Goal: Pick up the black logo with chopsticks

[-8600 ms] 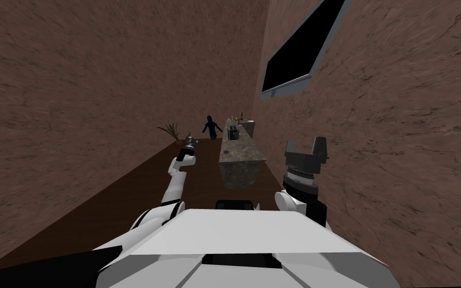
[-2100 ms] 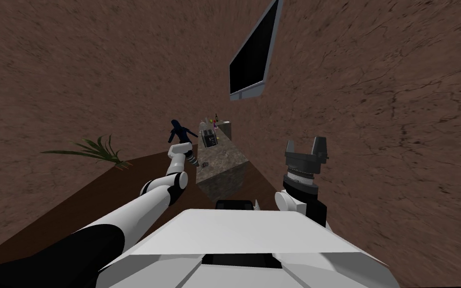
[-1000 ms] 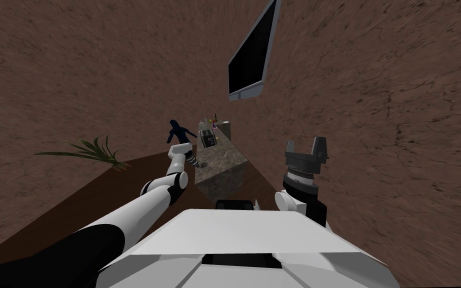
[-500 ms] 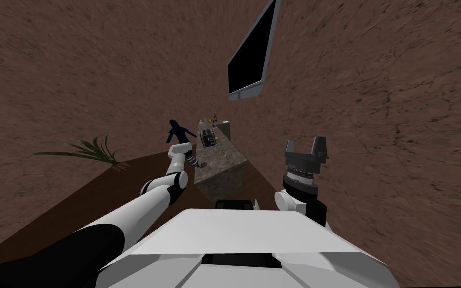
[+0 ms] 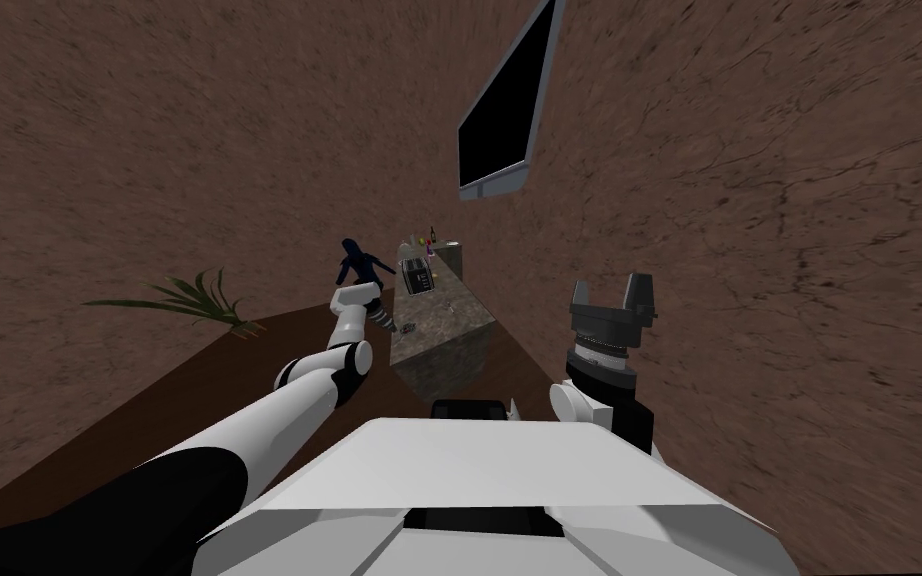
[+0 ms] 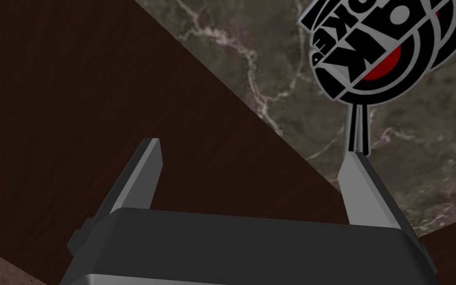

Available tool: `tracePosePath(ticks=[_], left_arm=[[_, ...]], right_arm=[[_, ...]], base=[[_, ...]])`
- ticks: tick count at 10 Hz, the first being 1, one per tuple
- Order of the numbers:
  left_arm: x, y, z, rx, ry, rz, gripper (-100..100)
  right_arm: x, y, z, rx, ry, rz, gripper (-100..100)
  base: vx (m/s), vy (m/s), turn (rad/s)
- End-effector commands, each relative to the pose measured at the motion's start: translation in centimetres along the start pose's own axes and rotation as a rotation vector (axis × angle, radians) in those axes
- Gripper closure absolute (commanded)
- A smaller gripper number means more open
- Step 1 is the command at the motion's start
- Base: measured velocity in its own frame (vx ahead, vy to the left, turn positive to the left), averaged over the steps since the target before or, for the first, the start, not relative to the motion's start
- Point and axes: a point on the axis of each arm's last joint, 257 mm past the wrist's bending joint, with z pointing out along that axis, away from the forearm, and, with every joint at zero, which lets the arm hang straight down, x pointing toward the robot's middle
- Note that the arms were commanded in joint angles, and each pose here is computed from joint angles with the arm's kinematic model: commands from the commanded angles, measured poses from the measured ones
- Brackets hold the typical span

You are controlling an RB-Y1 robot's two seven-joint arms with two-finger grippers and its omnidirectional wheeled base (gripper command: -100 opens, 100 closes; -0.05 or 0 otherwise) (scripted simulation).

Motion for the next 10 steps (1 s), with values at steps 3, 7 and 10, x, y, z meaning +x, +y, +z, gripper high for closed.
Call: tracePosePath(ticks=[3, 7, 10], left_arm=[[0.13, -0.06, -0.02, 0.001, 0.002, -0.002, -100], [0.28, -0.48, -0.37, 0.005, 0.012, -0.008, -100], [0.43, -0.92, -0.75, 0.010, 0.022, -0.015, -100]], right_arm=[[0.00, 0.00, 0.00, 0.000, 0.000, 0.000, 0], [0.00, 0.00, 0.00, 0.000, 0.000, 0.000, 0], [0.00, 0.00, 0.00, 0.000, 0.000, 0.000, 0]], base=[[-0.016, -0.005, -0.014], [-0.022, -0.015, 0.011], [-0.014, -0.001, -0.029]])
